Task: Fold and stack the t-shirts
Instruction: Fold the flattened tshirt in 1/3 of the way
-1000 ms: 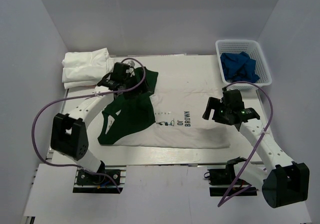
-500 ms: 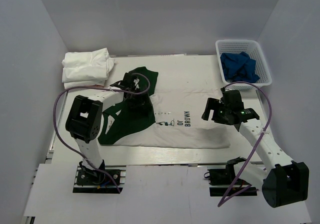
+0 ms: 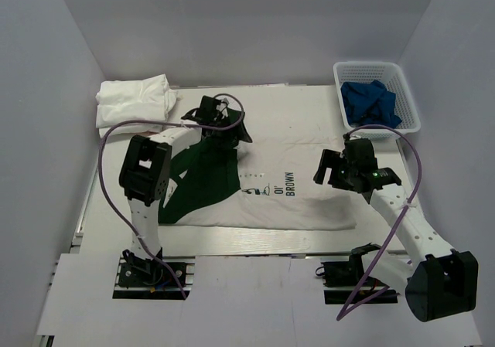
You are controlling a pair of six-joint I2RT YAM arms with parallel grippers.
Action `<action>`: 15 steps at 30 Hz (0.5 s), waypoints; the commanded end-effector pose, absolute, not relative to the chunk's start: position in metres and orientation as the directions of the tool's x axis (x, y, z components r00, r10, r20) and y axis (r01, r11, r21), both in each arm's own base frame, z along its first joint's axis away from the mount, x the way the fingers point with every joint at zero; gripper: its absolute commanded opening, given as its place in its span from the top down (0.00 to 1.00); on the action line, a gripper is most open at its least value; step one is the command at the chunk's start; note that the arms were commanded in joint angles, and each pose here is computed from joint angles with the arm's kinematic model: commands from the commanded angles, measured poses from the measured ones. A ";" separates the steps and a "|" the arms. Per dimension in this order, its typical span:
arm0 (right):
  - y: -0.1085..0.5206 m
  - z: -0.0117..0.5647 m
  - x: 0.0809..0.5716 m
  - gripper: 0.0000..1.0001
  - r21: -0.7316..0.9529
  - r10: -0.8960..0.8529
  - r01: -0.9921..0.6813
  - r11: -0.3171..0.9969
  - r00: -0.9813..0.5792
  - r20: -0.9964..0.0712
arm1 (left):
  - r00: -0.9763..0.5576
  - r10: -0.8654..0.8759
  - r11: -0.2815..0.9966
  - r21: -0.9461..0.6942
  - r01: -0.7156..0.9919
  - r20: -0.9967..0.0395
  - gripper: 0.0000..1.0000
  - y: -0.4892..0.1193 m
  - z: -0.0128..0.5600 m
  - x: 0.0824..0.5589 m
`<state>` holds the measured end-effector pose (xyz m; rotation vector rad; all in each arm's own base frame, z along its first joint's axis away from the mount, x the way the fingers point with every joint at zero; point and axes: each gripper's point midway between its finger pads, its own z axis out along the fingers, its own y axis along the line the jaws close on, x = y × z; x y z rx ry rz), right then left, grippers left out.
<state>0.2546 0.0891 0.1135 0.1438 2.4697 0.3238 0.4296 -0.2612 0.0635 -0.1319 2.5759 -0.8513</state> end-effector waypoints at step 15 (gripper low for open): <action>0.096 0.135 0.279 0.10 0.314 0.239 0.040 0.949 -0.739 -0.630 | -0.862 -0.196 0.845 -0.526 0.093 -0.468 0.00 -0.256 0.128 0.443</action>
